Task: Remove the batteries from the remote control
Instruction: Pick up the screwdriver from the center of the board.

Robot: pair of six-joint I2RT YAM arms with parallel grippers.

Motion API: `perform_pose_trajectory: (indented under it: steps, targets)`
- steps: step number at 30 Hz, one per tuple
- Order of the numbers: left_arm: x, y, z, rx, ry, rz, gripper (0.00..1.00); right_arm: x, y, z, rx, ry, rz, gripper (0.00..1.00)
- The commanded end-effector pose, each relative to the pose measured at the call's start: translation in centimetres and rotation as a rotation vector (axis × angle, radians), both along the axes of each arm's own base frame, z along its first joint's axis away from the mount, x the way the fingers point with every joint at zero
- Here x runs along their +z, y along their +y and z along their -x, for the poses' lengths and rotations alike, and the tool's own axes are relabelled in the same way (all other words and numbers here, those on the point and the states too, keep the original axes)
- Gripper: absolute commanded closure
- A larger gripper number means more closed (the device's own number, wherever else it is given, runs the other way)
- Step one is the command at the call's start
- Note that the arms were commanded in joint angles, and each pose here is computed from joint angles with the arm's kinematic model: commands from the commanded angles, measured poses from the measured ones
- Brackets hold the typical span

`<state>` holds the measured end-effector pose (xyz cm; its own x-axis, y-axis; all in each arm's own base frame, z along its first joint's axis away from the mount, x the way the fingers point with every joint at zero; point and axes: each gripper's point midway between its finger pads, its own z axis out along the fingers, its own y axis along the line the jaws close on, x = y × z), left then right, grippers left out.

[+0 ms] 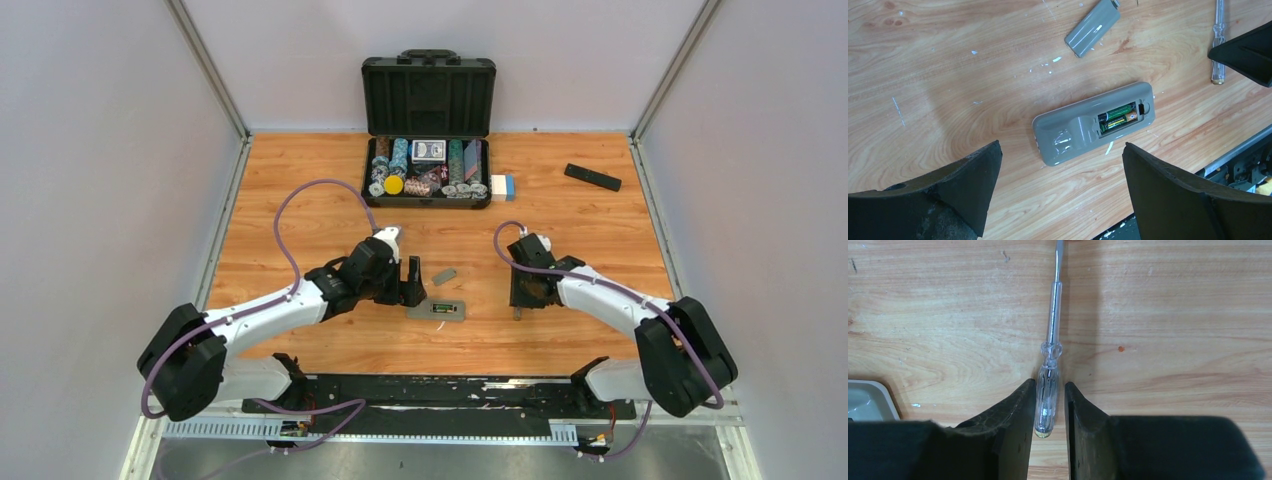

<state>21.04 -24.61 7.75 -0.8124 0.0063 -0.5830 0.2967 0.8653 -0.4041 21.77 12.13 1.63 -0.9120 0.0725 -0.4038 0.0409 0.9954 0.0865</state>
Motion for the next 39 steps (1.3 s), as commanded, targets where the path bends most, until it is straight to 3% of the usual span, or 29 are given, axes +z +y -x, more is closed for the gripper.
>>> perform_pose_trajectory:
  steps: [1, 11, 15, 17, 18, 26, 32, 39]
  targets:
    - [0.9, -0.7, -0.6, -0.013, -0.032, 0.012, 0.03, -1.2, -0.7, 0.7, 0.001, 0.042, 0.063, 0.72]
    - [1.1, -0.6, -0.7, 0.002, -0.040, 0.019, 0.04, -1.6, 0.2, 0.5, 0.012, 0.057, 0.055, 0.76]
    - [1.4, -0.5, -0.8, 0.010, -0.052, 0.023, 0.05, -1.5, 0.1, 0.5, 0.011, 0.049, 0.052, 0.89]
    - [1.6, 0.0, -1.0, 0.038, -0.061, 0.011, 0.08, -0.4, 0.3, 0.0, 0.006, -0.002, 0.039, 1.00]
    - [1.9, 0.3, -1.2, 0.060, -0.072, 0.016, 0.10, 0.7, 0.7, -0.4, 0.012, -0.050, 0.021, 1.00]
    - [5.4, 1.5, -1.9, 0.119, -0.210, 0.092, 0.09, 10.7, 5.6, -2.1, 0.204, -0.401, -0.301, 1.00]
    - [7.5, 1.3, -1.9, 0.065, -0.269, 0.099, 0.09, 14.4, 9.2, -0.6, 0.429, -0.478, -0.489, 1.00]
    - [11.2, -0.4, -1.6, -0.056, -0.343, 0.291, 0.07, 16.6, 12.1, 1.8, 0.626, -0.499, -0.667, 1.00]
